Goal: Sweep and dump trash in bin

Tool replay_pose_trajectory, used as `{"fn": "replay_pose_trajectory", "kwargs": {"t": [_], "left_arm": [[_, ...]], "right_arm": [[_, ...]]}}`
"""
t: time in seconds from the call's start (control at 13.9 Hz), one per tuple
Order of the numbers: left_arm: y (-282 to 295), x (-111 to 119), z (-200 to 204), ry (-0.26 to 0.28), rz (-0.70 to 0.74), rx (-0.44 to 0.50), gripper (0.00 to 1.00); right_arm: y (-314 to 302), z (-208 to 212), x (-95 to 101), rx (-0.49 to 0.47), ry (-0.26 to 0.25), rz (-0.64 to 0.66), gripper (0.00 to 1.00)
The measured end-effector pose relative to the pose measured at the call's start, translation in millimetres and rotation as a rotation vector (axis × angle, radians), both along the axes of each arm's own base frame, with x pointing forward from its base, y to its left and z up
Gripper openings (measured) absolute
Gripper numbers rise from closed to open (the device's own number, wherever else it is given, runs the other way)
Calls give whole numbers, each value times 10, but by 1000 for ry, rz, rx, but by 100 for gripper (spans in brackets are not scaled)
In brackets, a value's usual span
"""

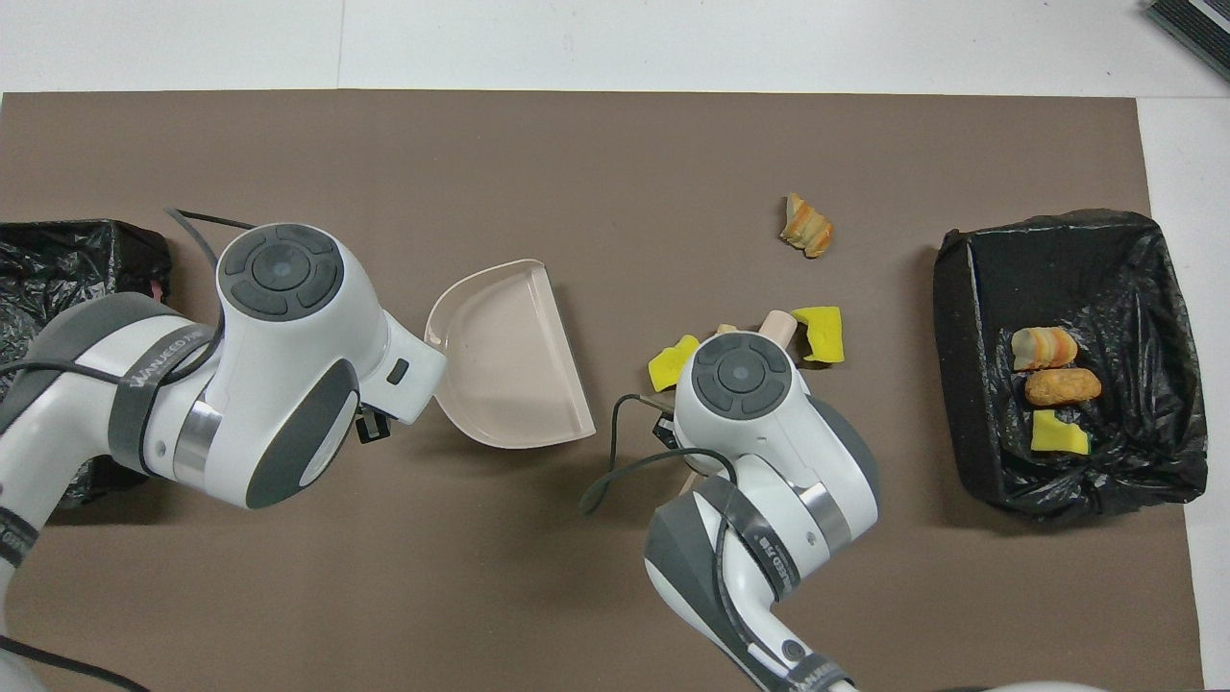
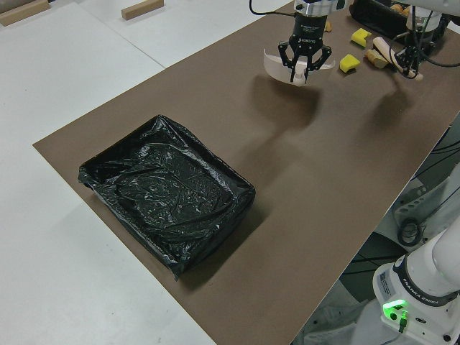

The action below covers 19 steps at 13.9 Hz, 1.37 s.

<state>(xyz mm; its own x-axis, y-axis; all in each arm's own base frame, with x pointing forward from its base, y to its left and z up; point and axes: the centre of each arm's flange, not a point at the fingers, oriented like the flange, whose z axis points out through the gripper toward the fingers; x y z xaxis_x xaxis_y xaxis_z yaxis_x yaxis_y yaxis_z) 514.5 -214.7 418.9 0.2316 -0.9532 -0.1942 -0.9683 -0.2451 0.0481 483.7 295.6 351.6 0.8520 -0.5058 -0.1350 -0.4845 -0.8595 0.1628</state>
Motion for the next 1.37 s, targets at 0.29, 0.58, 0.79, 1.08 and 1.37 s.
{"fn": "replay_pose_trajectory", "kwargs": {"t": [0.29, 0.58, 0.79, 1.08, 1.37], "left_arm": [[35, -204, -179, -4, -43, 23, 31], [-131, -277, -272, -53, 0, 8, 31], [-251, -310, -312, -73, 12, -1, 31], [-278, -334, -336, -71, 16, 2, 31], [-282, -331, -333, -83, 67, 2, 31]], "right_arm": [[-85, 203, 223, -29, 43, 56, 26], [-635, 549, 376, -33, 60, 200, 26], [-1022, 526, 521, -64, 67, 342, 26], [-1449, 452, 630, -121, 95, 470, 26], [-1405, 611, 714, -233, 59, 607, 26]]}}
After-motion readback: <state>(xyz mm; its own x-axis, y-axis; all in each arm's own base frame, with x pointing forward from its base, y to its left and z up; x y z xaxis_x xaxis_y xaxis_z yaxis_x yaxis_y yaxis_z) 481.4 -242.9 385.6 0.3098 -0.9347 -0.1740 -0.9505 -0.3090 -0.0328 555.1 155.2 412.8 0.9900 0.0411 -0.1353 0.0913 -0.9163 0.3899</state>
